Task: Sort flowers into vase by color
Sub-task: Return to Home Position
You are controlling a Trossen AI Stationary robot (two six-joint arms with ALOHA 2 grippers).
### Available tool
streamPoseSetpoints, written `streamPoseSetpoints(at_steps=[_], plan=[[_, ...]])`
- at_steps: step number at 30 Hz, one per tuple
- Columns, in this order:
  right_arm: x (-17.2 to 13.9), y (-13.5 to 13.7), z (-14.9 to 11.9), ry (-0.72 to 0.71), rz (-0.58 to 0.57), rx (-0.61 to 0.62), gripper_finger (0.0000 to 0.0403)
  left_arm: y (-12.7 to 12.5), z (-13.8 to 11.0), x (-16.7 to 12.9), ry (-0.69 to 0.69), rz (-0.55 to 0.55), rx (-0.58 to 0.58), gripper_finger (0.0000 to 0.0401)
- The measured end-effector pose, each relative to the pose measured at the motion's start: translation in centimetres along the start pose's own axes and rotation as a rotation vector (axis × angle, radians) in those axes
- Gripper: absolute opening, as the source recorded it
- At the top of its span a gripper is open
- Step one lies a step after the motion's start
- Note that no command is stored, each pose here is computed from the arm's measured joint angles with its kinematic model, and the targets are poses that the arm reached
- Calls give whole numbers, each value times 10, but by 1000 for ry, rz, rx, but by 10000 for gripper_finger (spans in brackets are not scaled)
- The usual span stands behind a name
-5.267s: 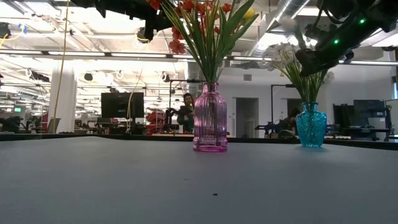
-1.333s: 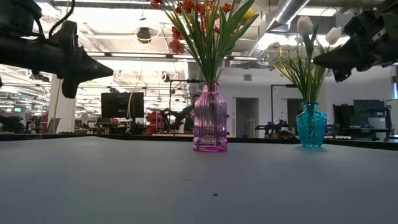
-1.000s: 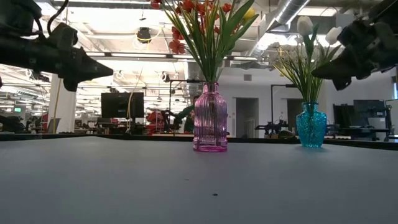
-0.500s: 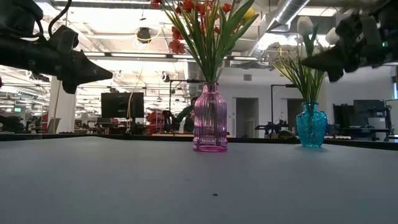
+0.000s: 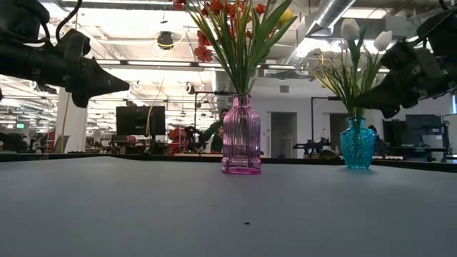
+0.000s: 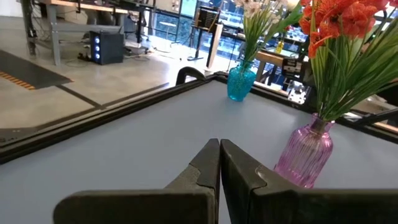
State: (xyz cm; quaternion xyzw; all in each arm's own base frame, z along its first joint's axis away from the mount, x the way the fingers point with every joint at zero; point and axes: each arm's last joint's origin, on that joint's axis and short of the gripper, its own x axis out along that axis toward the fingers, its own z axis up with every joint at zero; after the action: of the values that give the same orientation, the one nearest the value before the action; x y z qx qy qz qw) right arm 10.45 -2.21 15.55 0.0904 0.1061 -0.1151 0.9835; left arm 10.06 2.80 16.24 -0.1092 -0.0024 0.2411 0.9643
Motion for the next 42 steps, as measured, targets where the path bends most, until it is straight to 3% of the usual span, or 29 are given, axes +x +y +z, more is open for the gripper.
streamPoseSetpoints(at_steps=[3,42], plan=[[0,-2,0,-3,-26,49,31,0,0,0,0,0,2,0],[0,-5,0,-2,-56,51,43,0,0,0,0,1,0,0]])
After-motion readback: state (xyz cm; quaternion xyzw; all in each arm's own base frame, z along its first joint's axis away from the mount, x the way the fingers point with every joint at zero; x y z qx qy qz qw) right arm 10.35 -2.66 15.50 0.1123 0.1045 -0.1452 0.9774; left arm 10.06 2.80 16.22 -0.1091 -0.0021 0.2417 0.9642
